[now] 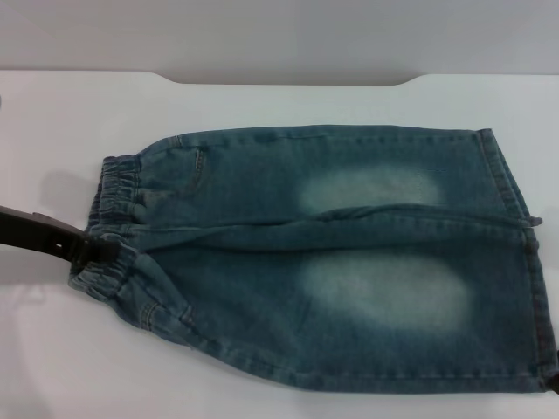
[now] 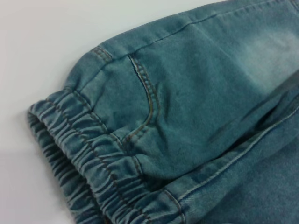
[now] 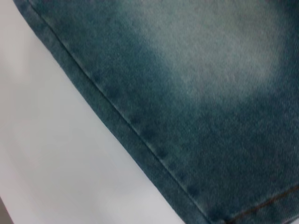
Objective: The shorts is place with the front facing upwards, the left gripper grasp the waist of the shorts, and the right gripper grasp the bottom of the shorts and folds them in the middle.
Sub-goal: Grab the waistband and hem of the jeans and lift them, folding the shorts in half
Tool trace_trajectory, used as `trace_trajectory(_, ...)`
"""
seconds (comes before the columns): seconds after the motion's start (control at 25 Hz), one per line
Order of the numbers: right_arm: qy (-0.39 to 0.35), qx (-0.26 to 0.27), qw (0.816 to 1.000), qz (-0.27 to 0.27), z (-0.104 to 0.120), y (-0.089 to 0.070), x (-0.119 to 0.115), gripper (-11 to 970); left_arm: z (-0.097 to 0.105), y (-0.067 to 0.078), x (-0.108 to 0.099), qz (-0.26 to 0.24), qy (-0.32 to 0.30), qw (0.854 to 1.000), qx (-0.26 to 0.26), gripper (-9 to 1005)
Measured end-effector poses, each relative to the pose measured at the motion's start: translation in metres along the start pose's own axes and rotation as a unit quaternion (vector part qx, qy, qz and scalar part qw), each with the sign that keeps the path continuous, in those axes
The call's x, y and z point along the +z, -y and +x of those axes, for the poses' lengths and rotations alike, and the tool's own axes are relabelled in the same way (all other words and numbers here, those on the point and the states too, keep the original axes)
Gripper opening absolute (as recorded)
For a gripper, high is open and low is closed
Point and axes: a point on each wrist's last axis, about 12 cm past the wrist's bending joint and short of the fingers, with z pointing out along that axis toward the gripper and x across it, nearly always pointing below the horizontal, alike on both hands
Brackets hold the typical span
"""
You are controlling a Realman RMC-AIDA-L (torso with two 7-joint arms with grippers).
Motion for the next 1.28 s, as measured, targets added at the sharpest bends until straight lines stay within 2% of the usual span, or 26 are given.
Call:
trace_trajectory(0.6, 0.008, -0.017, 1.0, -0.008, -0.01, -0.004, 0.004, 482, -0.003, -0.001, 0.009, 0.008, -0.004, 1.0, 0.001, 91)
trace_trajectory(1.2, -0.007, -0.036, 0.999, -0.009, -0.019, -0.009, 0.007, 481, -0.004, -0.003, 0.007, 0.004, -0.001, 1.0, 0.005, 95)
trace_trajectory(1.28, -0.01, -0.037, 0.999, -0.01, -0.019, -0.009, 0.008, 389, -0.005, -0.003, 0.007, 0.004, -0.001, 1.0, 0.005, 96)
